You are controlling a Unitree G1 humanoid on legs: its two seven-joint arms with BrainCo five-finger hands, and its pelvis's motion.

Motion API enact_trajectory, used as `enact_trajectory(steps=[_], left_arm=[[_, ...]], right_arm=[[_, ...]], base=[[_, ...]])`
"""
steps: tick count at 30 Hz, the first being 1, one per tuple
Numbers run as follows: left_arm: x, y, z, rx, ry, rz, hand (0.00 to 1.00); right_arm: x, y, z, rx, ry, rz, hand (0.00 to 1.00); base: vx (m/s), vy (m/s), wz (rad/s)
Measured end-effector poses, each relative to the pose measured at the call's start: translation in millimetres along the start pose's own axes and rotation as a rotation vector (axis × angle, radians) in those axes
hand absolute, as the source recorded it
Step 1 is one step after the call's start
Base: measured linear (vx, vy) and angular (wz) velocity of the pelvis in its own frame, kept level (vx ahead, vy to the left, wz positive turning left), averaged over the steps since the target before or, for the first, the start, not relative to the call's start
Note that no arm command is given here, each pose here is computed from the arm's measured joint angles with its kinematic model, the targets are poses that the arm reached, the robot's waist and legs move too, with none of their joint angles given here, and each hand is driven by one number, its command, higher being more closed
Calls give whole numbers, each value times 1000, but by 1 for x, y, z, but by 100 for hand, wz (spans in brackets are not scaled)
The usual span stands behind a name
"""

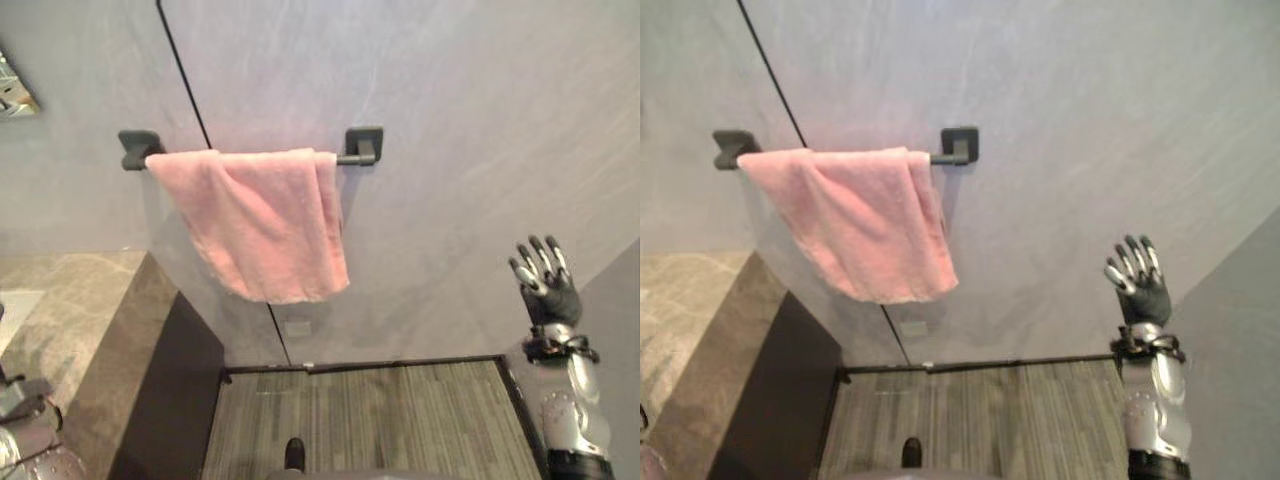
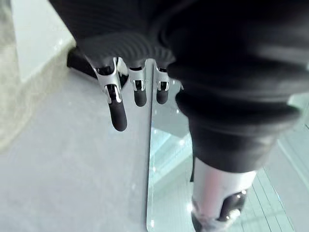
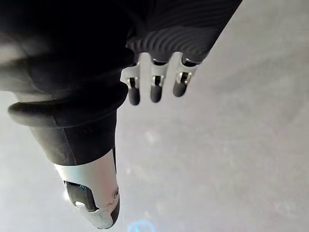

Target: Organize washtable

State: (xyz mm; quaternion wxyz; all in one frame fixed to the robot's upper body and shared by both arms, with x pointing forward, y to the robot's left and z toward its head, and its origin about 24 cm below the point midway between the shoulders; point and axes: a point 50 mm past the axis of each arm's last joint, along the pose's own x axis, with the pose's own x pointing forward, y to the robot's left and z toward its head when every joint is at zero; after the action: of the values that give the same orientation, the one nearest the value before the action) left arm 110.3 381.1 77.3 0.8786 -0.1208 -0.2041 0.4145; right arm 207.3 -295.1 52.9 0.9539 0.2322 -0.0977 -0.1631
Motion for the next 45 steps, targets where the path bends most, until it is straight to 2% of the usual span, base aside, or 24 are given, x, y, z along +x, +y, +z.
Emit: enact_trajectory(steps=[3,8,11,13,15,18,19,22,25,31,37,42,45], left_arm=[[-37,15,-27,22,130,125,0],[-98,8,-86,-32,436,165,0],[-141,7,-128,-37,680,215,0],[-173,13,-149,-5,853,251,0],[-196,22,-161,25,967,303,0],[-234,42,-170,142,1140,404,0],[-249,49,-170,228,1216,405,0],[-277,67,-165,350,1345,454,0],[-287,74,-161,385,1405,471,0],[-277,72,-165,458,1447,279,0],[-264,66,-173,556,1479,125,0],[-255,64,-176,629,1472,44,0],[-248,60,-179,709,1468,-53,0]], right_arm=[[-24,-26,-4,-95,-5,-209,0],[-72,-48,-30,-138,83,-454,0],[-99,-67,-61,-115,195,-630,0],[-139,-81,-103,-15,368,-822,0],[-170,-88,-128,32,506,-945,0],[-214,-90,-154,14,711,-1047,0],[-224,-88,-160,-43,797,-1031,0],[-242,-82,-172,-142,963,-968,0],[-248,-80,-176,-166,1041,-919,0],[-242,-75,-183,-133,1102,-802,0],[-224,-74,-186,-264,1160,-643,0],[-214,-69,-189,-311,1171,-567,0],[-215,-69,-187,-308,1156,-565,0]], base=[[-25,5,5],[-12,8,7],[80,48,-12],[83,28,1],[54,29,-1],[83,20,2],[79,6,0],[90,-18,-7],[93,-25,-3],[83,-22,-4],[33,-11,-3],[0,4,26],[29,23,132]])
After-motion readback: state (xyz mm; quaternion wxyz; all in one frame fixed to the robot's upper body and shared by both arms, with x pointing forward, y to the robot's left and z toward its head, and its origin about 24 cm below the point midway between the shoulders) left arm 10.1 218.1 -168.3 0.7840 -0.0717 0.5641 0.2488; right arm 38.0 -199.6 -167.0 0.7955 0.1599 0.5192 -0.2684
